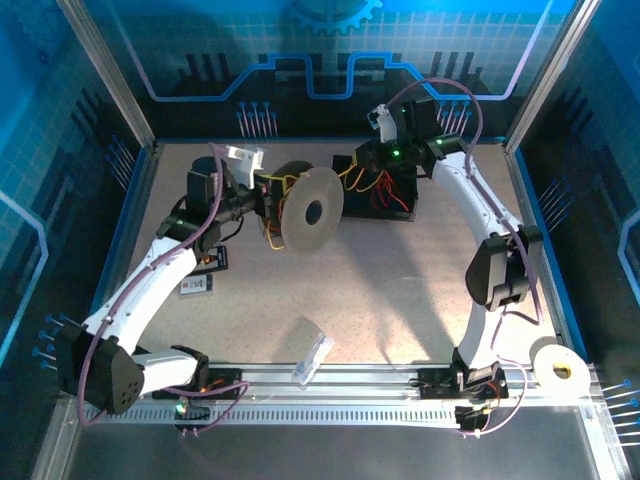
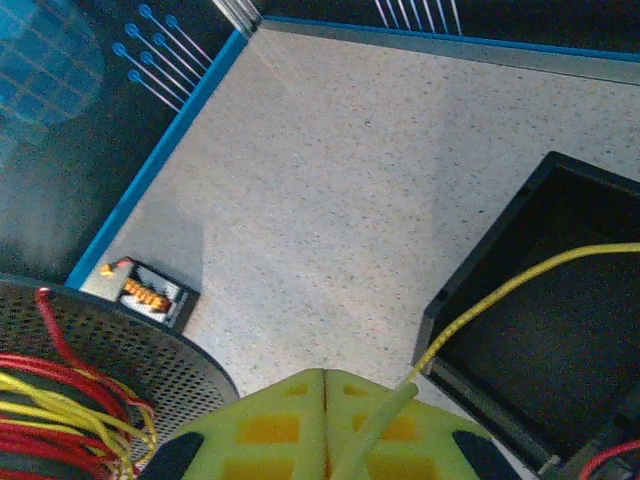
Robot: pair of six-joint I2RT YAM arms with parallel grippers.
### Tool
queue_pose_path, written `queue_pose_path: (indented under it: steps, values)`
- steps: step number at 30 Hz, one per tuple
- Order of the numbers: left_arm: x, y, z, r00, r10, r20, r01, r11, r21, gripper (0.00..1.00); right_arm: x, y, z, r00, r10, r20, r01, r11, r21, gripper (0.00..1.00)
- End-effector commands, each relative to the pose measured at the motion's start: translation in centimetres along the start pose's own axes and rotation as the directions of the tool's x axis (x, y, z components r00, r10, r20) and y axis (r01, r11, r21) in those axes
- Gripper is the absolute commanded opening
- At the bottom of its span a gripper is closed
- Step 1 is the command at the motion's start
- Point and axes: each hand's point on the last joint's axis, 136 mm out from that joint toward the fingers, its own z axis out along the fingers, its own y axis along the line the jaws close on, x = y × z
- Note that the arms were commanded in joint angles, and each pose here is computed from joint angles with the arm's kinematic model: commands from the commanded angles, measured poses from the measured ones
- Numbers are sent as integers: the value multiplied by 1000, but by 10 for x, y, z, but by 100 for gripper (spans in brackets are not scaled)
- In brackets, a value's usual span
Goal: Wrap the cables
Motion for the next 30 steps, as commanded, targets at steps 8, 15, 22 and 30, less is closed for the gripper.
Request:
queue_pose_path:
  steps: [8, 15, 22, 30]
  values:
    - [-78, -35, -46, 960, -123, 250, 63, 970, 235, 0, 20, -31, 10, 969, 220, 115, -208, 972, -111, 0]
    - [-74, -34, -41, 966, -121, 228, 66, 970, 232, 0, -4, -8, -3, 961, 224, 161, -190, 961, -202, 2]
    - [-71, -36, -49, 973, -93, 213, 48, 977, 206, 0, -9, 13, -38, 953, 210, 218, -146, 950, -277, 37]
    - [-71, -41, -55, 973, -95, 211, 47, 974, 221, 0, 10, 24, -74, 953, 192, 234, -126, 954, -271, 52]
